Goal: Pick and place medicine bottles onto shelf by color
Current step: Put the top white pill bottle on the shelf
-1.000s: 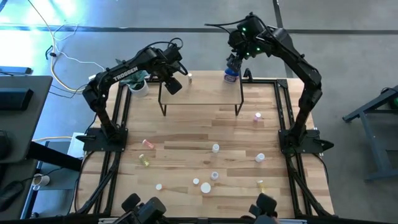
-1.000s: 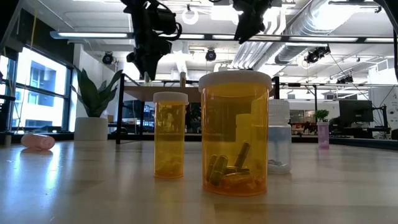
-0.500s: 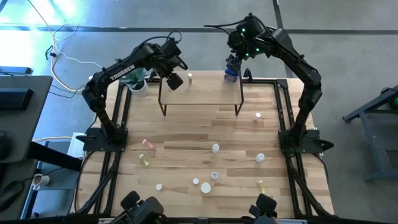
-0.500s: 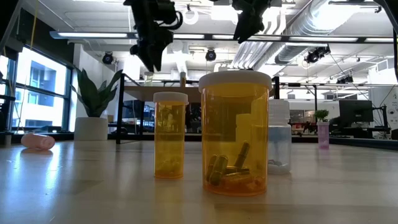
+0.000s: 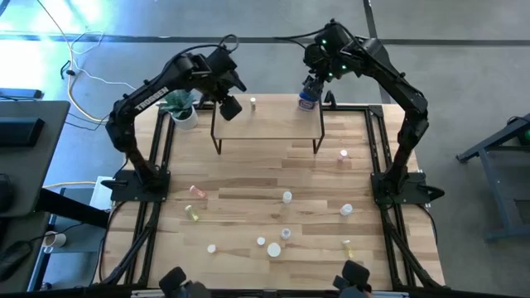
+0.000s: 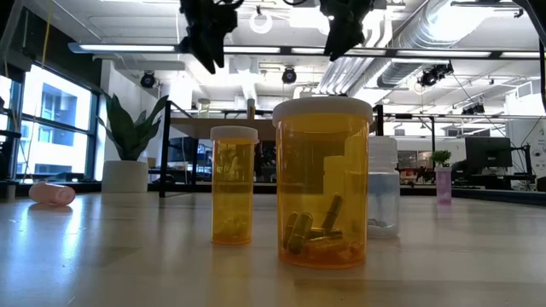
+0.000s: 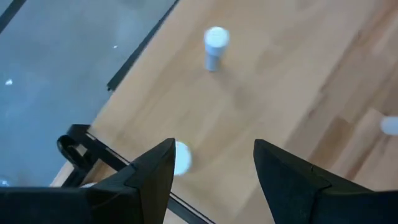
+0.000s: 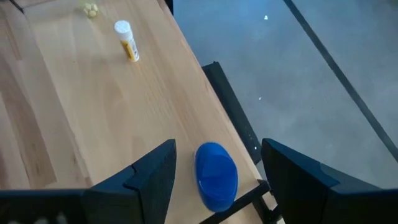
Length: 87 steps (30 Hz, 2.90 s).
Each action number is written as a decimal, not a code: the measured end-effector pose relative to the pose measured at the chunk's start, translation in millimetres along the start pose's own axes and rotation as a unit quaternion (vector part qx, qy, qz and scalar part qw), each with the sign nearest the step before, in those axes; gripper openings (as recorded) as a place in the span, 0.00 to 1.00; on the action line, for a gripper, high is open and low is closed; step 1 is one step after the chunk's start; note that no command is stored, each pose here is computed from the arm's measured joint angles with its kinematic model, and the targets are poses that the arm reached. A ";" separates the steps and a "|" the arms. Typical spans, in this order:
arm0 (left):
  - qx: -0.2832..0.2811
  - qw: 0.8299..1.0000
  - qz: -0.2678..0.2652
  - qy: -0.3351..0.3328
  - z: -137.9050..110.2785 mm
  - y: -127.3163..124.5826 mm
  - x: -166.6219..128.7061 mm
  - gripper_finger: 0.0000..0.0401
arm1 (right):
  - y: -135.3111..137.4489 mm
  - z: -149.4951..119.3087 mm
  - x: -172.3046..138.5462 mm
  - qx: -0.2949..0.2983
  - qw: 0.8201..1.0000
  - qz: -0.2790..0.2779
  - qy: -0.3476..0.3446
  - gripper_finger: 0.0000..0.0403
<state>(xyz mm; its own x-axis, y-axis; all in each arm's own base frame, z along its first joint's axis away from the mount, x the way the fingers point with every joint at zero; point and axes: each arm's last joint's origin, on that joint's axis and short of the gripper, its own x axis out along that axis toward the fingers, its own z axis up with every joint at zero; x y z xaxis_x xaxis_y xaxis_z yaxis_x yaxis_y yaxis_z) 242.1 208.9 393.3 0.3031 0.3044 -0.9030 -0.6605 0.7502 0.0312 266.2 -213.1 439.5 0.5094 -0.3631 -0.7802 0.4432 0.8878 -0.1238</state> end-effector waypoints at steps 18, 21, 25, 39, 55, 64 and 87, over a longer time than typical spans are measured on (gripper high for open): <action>-0.065 0.992 -0.065 -0.091 -75.2 -54.1 5.1 0.52 | 14.8 -14.8 -21.9 -0.012 0.994 0.108 0.020 0.56; -0.072 0.990 -0.074 -0.100 -89.3 -57.4 11.0 0.52 | 22.5 -23.8 -25.0 -0.007 0.992 0.120 0.032 0.56; -0.081 0.987 -0.086 -0.113 -106.7 -60.1 16.2 0.52 | 36.6 -39.2 -20.9 0.019 0.990 0.131 0.047 0.56; -0.062 0.978 -0.131 -0.150 -150.6 -65.2 4.5 0.52 | 107.5 -90.3 -21.8 0.119 0.980 0.161 0.005 0.56; 0.001 0.965 -0.192 -0.178 -164.4 -66.3 -4.6 0.52 | 199.3 -130.1 -2.6 0.164 0.979 0.119 0.005 0.56; 0.021 0.965 -0.189 -0.181 -164.4 -66.3 -4.5 0.52 | 223.3 -146.4 6.2 0.231 0.963 0.135 0.018 0.56; 0.046 0.965 -0.182 -0.182 -165.2 -66.4 -4.1 0.52 | 279.4 -160.2 56.3 -0.002 0.988 0.143 0.056 0.56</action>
<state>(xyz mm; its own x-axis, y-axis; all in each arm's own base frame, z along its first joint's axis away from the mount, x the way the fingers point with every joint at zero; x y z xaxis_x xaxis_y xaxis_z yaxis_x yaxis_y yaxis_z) 171.2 60.8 324.2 0.7356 0.1840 -0.6520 -0.4066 0.8897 -0.2076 300.6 59.9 262.7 0.5292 -0.0632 -0.8461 0.2901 0.9506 0.1104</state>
